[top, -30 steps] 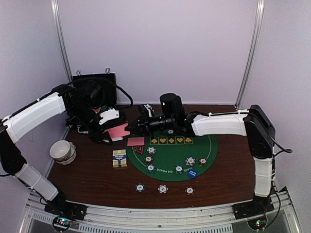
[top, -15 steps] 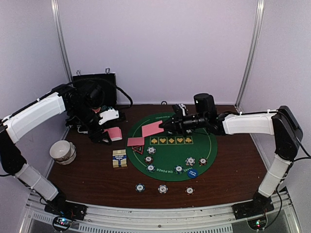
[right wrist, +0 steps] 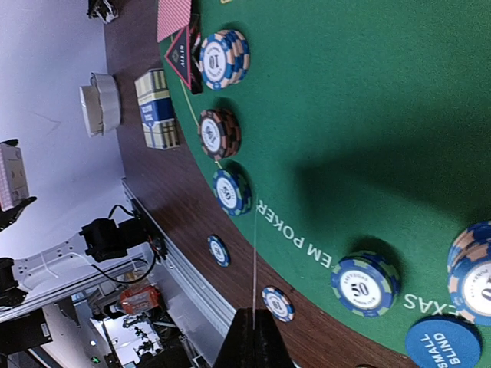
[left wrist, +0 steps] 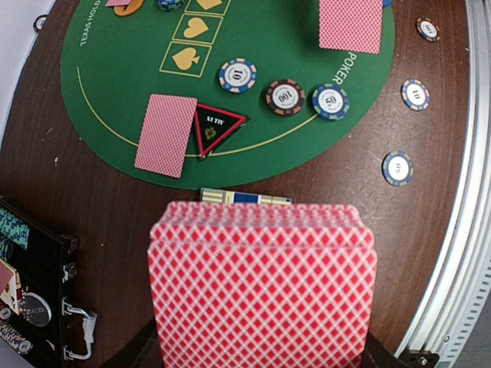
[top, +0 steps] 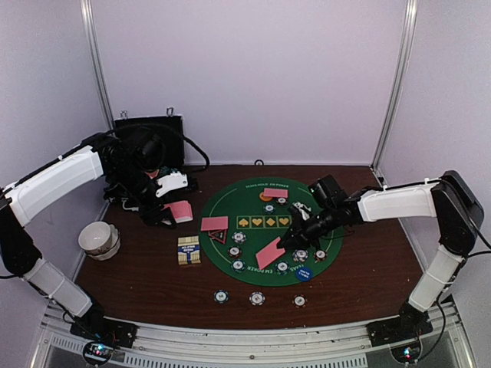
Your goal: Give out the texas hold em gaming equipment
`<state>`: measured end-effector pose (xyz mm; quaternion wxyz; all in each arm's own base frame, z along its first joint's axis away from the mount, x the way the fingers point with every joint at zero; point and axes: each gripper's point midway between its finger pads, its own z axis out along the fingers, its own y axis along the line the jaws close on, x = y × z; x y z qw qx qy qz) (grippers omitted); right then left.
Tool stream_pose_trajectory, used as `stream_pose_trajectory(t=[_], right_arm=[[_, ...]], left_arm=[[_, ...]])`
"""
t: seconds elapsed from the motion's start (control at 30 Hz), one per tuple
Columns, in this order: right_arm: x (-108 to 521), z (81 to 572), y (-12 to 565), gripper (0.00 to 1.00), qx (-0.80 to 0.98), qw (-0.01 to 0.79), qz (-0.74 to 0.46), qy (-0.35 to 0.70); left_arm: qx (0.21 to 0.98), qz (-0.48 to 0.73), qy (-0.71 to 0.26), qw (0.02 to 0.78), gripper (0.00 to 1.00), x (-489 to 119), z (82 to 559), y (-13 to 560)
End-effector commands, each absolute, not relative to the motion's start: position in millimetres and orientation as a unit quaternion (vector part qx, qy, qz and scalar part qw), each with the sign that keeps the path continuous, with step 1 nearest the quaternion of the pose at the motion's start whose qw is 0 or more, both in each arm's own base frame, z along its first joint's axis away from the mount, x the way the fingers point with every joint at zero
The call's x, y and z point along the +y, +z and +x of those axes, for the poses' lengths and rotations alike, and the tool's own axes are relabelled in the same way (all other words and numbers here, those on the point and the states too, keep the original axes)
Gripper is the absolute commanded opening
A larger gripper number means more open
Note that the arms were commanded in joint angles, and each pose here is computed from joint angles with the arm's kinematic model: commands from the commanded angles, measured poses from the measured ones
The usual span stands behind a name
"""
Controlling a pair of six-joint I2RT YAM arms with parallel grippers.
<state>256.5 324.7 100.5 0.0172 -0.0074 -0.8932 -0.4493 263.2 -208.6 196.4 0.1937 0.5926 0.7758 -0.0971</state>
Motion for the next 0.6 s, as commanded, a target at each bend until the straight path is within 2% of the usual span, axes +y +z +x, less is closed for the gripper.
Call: stream_pose_trajectory(t=[0.0,0.57], right_arm=[[308,256,91,0.0,-0.915,-0.007,0.014,-0.402],[295,275,84,0.0,-0.94,-0.038,0.04,-0.336]], left_arm=[[0.767,0.598,-0.104,0.208,0.0,-213,263,205],[0.766,0.599,-0.112,0.202,0.0,-214,261,204]])
